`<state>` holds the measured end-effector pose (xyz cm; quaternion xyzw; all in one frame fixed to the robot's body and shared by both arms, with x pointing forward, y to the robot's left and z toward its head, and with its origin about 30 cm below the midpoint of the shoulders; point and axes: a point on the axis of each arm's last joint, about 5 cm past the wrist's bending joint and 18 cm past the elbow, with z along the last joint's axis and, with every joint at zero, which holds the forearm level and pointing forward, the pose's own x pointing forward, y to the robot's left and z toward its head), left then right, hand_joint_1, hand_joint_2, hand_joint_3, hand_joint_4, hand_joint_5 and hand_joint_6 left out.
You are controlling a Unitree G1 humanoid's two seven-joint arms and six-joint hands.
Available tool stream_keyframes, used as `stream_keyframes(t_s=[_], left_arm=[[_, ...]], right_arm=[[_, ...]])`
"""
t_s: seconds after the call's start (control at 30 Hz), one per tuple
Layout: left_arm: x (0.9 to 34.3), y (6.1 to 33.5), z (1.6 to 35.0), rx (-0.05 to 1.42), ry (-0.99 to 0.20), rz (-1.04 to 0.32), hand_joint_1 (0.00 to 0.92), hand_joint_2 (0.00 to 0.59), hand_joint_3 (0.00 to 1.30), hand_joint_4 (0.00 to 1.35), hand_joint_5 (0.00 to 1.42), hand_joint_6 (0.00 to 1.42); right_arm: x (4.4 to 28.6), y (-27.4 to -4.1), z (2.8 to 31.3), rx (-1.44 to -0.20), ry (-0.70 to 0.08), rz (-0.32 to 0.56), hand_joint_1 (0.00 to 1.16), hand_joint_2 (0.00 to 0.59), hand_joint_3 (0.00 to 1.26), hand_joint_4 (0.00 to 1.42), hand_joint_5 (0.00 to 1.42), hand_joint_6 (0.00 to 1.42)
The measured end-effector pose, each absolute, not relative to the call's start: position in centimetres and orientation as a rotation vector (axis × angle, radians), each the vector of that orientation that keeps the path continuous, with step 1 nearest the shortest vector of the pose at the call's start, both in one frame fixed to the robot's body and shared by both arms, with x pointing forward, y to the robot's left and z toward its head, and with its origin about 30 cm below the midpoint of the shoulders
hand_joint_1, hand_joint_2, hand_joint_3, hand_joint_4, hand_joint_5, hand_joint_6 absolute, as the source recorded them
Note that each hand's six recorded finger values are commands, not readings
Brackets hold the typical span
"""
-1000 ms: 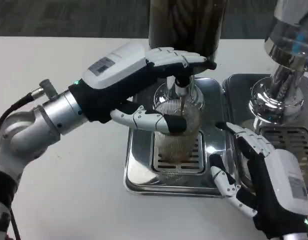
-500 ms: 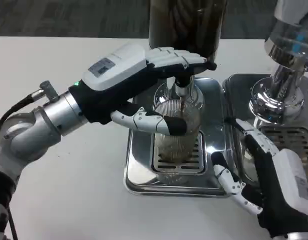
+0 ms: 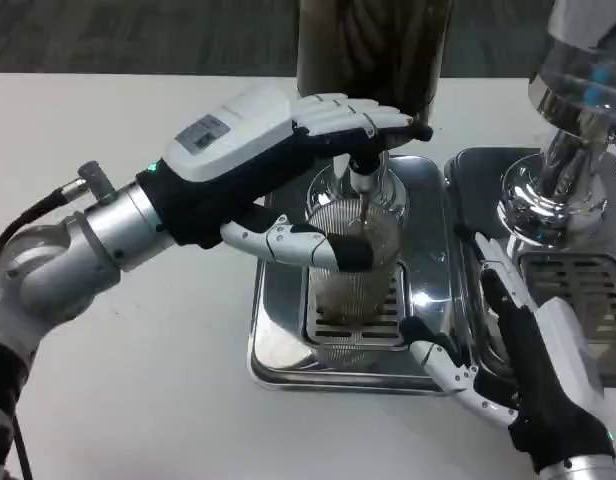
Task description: Grasp the cup under the faucet to collect the drink, then remove the cup.
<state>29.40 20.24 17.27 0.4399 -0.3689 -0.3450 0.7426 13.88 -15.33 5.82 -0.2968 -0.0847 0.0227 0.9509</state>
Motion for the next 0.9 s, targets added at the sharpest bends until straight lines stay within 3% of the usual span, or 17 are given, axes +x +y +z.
stream_keyframes(t_s=[0.43, 0.9], left_arm=[[29.4, 20.5, 17.4, 0.977, -0.81, -0.752, 0.0, 0.089, 0.22, 0.17, 0.15, 0.07], [29.3, 20.6, 17.7, 1.001, -0.826, -0.757, 0.0, 0.089, 0.22, 0.17, 0.15, 0.07]], right_arm=[[14.8, -15.4, 6.0, -0.586, -0.158, 0.116, 0.44, 0.244, 0.0, 0.0, 0.0, 0.01], [15.6, -15.6, 6.0, -0.573, -0.155, 0.117, 0.43, 0.242, 0.0, 0.0, 0.0, 0.0]])
